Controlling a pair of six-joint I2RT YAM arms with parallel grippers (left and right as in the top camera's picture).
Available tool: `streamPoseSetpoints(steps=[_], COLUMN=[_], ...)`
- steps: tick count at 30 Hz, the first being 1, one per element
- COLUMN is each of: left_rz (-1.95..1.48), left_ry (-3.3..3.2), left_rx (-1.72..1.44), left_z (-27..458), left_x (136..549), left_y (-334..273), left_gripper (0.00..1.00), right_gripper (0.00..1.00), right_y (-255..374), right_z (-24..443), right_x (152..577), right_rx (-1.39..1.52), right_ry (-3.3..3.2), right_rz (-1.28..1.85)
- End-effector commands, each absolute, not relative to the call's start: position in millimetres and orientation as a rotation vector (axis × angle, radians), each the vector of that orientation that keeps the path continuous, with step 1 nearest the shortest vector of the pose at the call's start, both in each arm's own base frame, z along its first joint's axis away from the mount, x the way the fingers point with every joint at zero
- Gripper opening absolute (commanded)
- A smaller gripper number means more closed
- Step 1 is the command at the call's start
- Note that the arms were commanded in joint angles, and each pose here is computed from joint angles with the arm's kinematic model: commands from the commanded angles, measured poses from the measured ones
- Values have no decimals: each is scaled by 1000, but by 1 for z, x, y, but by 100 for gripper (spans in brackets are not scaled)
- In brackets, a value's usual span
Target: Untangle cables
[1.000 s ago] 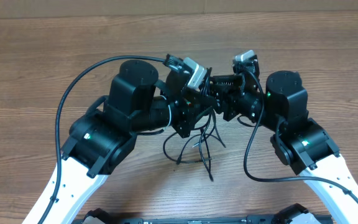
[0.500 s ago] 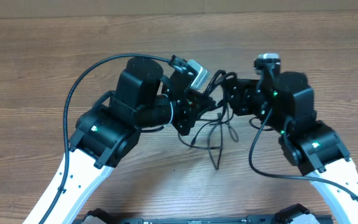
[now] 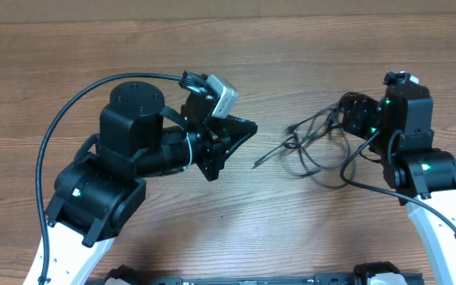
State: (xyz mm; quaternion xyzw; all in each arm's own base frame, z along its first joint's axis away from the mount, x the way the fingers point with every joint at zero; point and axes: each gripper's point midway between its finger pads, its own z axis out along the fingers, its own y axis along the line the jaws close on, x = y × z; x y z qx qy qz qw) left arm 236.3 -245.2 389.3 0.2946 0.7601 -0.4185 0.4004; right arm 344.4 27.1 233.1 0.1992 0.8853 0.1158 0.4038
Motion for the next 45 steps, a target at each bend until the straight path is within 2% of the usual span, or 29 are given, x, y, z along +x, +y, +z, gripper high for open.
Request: streamPoseSetpoints(steps=[1, 3, 5, 9, 14, 19, 21, 26, 33, 37, 45], left_rz=[-1054, -1028, -979, -883, -799, -784, -783, -780, -780, -776, -767], left_ry=[1902, 1926, 1994, 2108, 2191, 2208, 2210, 2232, 2299, 2316, 2328], left_rx=[760, 736, 655, 486, 329, 310, 309, 308, 275, 274, 271], left_z=[394, 390, 380, 364, 351, 348, 347, 341, 324, 319, 314], left_x=[238, 241, 249, 262, 271, 271, 272, 275, 283, 286, 289], left_y=[-244, -241, -234, -217, -201, -198, -198, -201, -205, -206, -207], left_gripper=[4, 4, 4, 6, 30, 48, 51, 56, 57, 60, 64], right_gripper=[38, 39, 48, 56, 64, 68, 68, 69, 69, 69, 70], right_y=[19, 19, 19, 18, 2, -25, -33, -30, -32, -38, -31], right_z=[235, 234, 233, 233, 221, 188, 173, 141, 95, 66, 55], right_x=[344, 342, 341, 342, 345, 353, 357, 371, 390, 401, 434], right_rx=[542, 544, 545, 552, 646, 755, 779, 765, 787, 810, 735], right_ry=[2215, 2223, 2229, 2226, 2233, 2300, 2333, 2415, 2482, 2504, 2442], right_rz=[267, 264, 261, 257, 209, 141, 118, 169, 149, 138, 230])
